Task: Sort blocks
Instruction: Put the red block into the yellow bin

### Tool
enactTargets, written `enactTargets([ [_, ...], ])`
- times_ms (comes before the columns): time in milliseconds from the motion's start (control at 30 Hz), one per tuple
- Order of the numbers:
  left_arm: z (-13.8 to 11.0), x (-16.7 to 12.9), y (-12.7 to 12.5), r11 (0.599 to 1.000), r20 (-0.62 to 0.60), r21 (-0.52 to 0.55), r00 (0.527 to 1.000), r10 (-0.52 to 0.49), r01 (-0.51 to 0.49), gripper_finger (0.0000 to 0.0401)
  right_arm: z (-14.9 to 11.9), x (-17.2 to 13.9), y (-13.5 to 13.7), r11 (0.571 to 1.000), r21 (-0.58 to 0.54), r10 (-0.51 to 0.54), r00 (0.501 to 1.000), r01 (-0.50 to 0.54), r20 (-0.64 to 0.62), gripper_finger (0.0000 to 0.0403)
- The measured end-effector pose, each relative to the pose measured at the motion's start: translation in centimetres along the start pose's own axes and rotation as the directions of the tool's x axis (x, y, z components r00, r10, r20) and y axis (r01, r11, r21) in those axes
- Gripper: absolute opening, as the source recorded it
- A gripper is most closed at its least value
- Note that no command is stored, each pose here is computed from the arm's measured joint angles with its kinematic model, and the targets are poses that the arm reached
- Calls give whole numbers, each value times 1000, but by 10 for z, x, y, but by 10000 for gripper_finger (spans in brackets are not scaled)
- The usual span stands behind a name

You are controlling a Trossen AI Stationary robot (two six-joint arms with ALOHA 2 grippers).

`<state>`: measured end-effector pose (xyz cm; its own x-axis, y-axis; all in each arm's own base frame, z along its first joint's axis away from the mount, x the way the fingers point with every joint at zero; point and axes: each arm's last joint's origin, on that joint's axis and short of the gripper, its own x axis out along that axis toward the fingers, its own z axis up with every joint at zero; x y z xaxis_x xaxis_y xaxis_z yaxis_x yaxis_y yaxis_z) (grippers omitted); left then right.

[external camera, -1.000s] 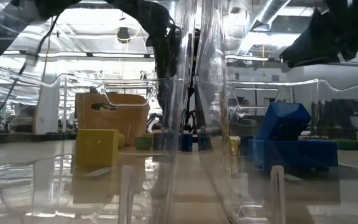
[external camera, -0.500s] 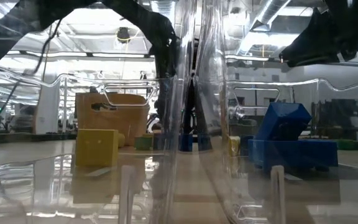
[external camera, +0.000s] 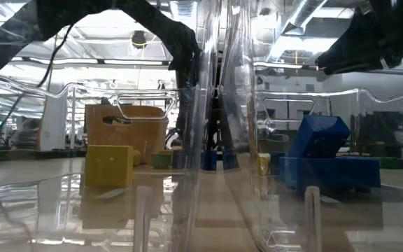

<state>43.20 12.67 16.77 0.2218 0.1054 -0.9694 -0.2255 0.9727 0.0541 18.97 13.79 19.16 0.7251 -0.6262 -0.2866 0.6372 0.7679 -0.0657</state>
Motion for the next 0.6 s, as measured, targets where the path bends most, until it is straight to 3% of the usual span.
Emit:
enactTargets([
  [233, 1, 0, -6, 999, 5, 38, 1000, -6, 5, 130, 0, 0, 0, 1000, 0, 0, 1000, 0, 0, 285],
  [433, 1, -7, -8, 997, 20, 61, 999, -46, 44, 125, 0, 0, 0, 1000, -1, 0, 1000, 0, 0, 285],
  [600, 10, -48, -10, 995, 104, 92, 993, -49, 39, 125, 0, 0, 0, 1000, 0, 0, 1000, 0, 0, 285],
])
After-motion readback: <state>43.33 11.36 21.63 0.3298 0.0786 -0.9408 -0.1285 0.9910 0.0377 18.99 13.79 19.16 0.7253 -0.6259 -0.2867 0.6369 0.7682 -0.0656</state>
